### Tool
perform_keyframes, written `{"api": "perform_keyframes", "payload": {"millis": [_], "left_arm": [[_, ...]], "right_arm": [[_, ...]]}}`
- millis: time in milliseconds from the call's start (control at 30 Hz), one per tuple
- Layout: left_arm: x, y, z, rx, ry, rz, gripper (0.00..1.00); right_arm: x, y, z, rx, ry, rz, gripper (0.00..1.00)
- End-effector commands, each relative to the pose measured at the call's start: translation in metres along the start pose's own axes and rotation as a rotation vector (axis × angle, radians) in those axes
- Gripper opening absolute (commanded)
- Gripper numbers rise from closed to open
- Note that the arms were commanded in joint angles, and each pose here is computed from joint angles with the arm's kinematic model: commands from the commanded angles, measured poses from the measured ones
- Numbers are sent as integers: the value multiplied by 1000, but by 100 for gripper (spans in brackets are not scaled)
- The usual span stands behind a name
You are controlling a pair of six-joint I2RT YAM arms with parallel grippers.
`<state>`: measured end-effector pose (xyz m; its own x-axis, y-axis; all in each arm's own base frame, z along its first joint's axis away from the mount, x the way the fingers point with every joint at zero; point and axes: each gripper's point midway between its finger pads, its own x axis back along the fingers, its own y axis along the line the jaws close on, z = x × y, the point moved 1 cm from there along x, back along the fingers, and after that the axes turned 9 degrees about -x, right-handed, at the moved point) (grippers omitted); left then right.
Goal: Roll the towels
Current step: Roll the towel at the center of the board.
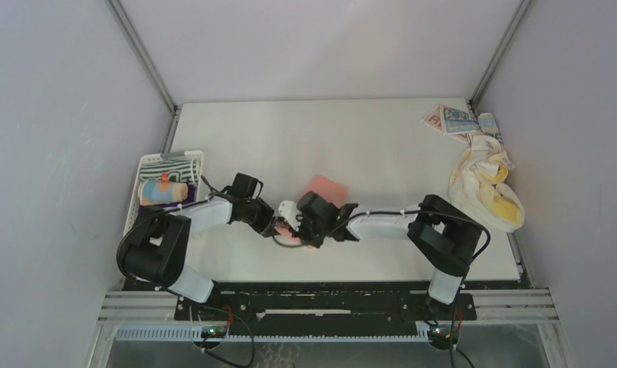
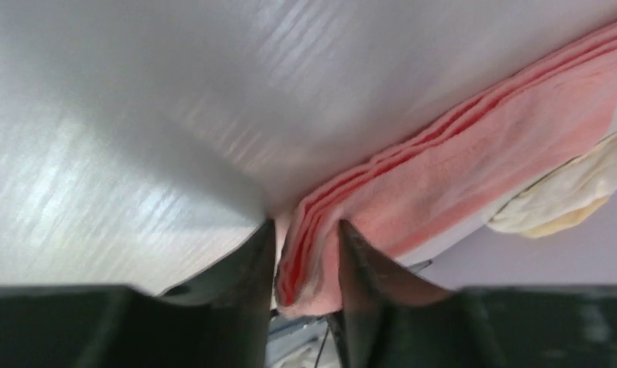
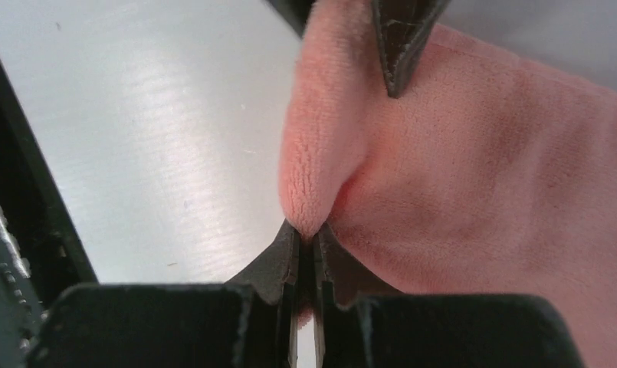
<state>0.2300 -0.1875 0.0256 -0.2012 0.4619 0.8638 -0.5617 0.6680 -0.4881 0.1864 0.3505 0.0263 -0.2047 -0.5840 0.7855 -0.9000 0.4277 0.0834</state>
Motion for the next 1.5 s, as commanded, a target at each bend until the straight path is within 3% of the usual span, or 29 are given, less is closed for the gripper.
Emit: {"api": "perform_keyframes", "payload": {"millis": [0, 100, 267, 467, 633, 1000, 1467], "left_arm": [[21, -8, -20, -29, -151, 37, 49], [38, -8, -28, -13, -238, 72, 61], [57, -6, -28, 0, -325, 127, 67], [52, -14, -9, -16, -310, 228, 66], [40, -15, 8, -13, -274, 273, 59], [31, -29, 14, -51, -280, 327, 57], [-1, -31, 7, -61, -246, 267, 57]], "right_arm": [[5, 4, -14, -286, 26, -294, 0], [10, 2, -19, -420, 24, -433, 0], [17, -8, -24, -665, -2, -603, 0], [18, -29, -19, -920, -64, -729, 0], [7, -38, -4, -1060, -22, -726, 0], [-8, -39, 21, -1171, 89, -683, 0], [-13, -40, 27, -1163, 148, -635, 0]]}}
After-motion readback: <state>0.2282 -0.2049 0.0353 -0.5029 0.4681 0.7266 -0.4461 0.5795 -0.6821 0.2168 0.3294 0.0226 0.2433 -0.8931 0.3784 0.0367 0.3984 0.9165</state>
